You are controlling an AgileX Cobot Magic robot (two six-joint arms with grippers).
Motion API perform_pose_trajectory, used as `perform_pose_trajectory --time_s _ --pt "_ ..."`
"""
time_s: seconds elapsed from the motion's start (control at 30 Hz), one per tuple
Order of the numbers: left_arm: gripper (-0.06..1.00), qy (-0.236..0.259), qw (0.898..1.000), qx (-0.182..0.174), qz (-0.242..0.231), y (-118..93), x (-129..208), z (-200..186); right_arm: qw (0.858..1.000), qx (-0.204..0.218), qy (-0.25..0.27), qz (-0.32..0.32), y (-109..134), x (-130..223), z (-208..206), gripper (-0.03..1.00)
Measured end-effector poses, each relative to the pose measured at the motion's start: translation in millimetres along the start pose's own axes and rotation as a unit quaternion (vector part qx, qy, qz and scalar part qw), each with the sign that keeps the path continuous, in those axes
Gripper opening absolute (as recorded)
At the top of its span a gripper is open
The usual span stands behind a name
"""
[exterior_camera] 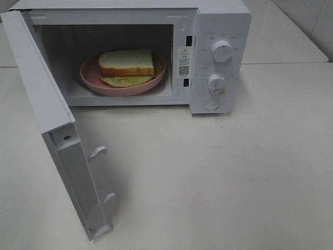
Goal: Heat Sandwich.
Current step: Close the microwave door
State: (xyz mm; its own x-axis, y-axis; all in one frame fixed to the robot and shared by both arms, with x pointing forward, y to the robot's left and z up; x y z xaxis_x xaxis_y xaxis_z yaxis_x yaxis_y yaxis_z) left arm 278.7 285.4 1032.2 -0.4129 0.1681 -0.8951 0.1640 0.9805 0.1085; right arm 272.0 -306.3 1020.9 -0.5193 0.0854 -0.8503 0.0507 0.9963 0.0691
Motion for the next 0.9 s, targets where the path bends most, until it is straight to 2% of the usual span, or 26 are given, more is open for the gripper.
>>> perform_pose_trajectory --time_s 0.9 --pt "0.99 -0.001 1.000 -0.002 0.001 0.6 -0.4 -0.2 1.000 0.000 0.000 0.000 0.0 0.0 0.0 0.77"
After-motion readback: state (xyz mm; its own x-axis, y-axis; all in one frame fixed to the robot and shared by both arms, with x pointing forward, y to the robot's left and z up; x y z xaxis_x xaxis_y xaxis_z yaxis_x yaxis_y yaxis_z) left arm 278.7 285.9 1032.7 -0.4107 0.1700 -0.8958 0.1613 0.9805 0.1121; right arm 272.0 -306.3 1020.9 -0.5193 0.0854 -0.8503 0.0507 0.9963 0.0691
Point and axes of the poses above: a point on each arm's last joint axis where the gripper is mounted, z pointing out along that axis toward the gripper, y along the wrist's bending axis when the last joint is at zero, x = y × z, the point moved 5 cm from there along z, pointing out along that axis toward the gripper, and after that the axes turned 6 degrees about z, right-handed, at the moved point
